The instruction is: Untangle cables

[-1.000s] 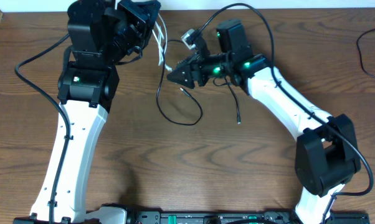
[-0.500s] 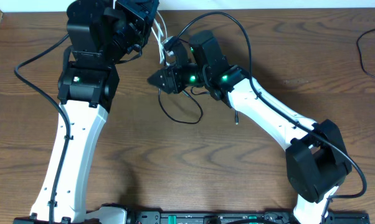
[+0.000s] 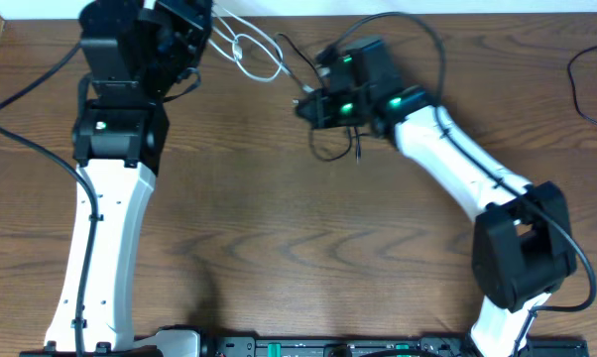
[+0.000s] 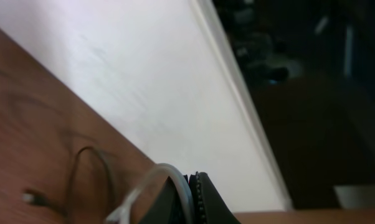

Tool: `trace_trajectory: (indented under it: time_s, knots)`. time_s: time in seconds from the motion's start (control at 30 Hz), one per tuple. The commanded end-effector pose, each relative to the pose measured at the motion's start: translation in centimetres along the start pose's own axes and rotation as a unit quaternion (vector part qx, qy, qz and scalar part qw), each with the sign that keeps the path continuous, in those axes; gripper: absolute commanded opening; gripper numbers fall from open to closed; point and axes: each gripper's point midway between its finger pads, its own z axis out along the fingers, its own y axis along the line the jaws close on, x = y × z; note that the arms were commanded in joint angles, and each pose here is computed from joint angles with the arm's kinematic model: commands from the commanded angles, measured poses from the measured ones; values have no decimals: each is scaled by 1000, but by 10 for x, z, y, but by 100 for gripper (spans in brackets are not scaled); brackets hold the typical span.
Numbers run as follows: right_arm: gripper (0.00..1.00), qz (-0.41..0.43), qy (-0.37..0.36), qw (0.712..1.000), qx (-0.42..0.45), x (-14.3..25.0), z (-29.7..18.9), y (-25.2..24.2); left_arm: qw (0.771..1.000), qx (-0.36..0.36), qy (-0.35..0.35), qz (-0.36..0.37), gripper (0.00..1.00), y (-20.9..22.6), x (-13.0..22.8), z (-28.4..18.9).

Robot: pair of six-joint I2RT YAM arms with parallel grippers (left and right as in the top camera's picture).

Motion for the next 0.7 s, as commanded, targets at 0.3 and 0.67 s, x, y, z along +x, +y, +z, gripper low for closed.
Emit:
trace_trajectory:
  time_s: [0.3, 0.67]
  knots:
    - [1, -87, -111, 990, -21, -61, -133, 11, 969, -228, -20, 95, 8, 102, -11, -26]
    - [1, -126, -262, 957, 9, -77, -300, 40, 926, -346, 86, 119, 8, 182, 25, -14]
